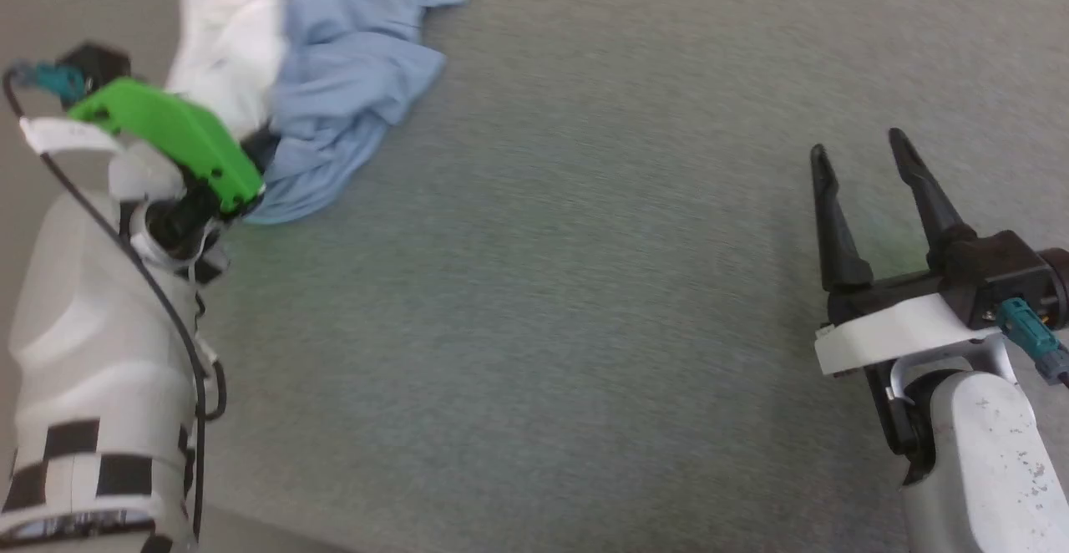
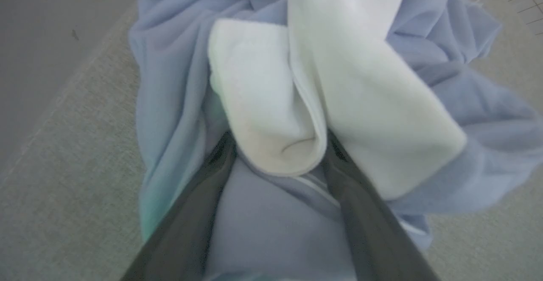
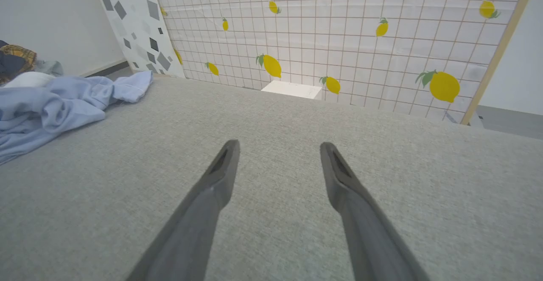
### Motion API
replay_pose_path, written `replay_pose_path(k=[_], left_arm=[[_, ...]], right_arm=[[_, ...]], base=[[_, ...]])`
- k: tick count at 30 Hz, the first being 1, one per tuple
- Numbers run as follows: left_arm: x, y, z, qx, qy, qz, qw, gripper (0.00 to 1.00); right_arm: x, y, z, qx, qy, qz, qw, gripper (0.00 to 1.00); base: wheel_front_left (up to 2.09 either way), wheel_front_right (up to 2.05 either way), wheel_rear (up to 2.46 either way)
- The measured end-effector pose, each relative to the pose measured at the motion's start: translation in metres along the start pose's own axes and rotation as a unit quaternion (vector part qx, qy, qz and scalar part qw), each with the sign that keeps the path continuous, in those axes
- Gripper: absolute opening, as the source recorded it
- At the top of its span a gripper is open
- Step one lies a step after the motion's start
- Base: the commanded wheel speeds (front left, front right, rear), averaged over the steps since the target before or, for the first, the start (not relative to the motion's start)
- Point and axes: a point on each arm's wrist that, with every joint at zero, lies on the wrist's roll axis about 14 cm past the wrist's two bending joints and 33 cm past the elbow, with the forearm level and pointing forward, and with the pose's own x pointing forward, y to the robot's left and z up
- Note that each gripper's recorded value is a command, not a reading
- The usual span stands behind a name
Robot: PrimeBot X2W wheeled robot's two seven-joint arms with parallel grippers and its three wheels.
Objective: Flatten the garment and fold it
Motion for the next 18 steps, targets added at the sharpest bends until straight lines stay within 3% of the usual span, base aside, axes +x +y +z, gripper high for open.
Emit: replay_pose_path(k=[5, 6, 7, 8, 10, 14, 16, 18], left_arm=[[0.025, 0.003, -0.042, -0.003, 0.086, 0.018, 0.996, 1.00], [0.028, 0.002, -0.044, -0.001, 0.096, 0.017, 0.995, 0.73], [0.030, 0.000, -0.045, 0.003, 0.107, 0.017, 0.994, 0.32], [0.032, -0.002, -0.044, 0.008, 0.111, 0.015, 0.994, 0.00], [0.032, -0.006, -0.039, 0.021, 0.092, 0.008, 0.995, 0.00], [0.024, -0.017, -0.011, 0.073, -0.023, 0.006, 0.997, 0.00], [0.013, -0.031, 0.020, 0.084, -0.108, -0.003, 0.991, 0.00], [-0.008, -0.053, 0.060, 0.109, -0.205, -0.025, 0.972, 0.00]], right_arm=[[-0.019, -0.035, -0.022, 0.004, 0.027, -0.048, 0.998, 1.00], [-0.022, -0.040, -0.024, 0.005, 0.030, -0.054, 0.998, 1.00], [-0.026, -0.044, -0.027, 0.007, 0.035, -0.061, 0.997, 1.00], [-0.030, -0.048, -0.029, 0.008, 0.037, -0.068, 0.997, 1.00], [-0.037, -0.053, -0.030, 0.011, 0.039, -0.076, 0.996, 1.00], [-0.050, -0.059, -0.021, 0.012, 0.034, -0.090, 0.995, 1.00], [-0.059, -0.060, -0.017, 0.013, 0.034, -0.097, 0.995, 1.00], [-0.070, -0.062, -0.010, 0.013, 0.029, -0.105, 0.994, 1.00]], base=[[0.00, 0.00, 0.00], [0.00, 0.00, 0.00], [0.00, 0.00, 0.00], [0.00, 0.00, 0.00], [0.00, 0.00, 0.00], [0.00, 0.00, 0.00], [0.00, 0.00, 0.00], [0.00, 0.00, 0.00]])
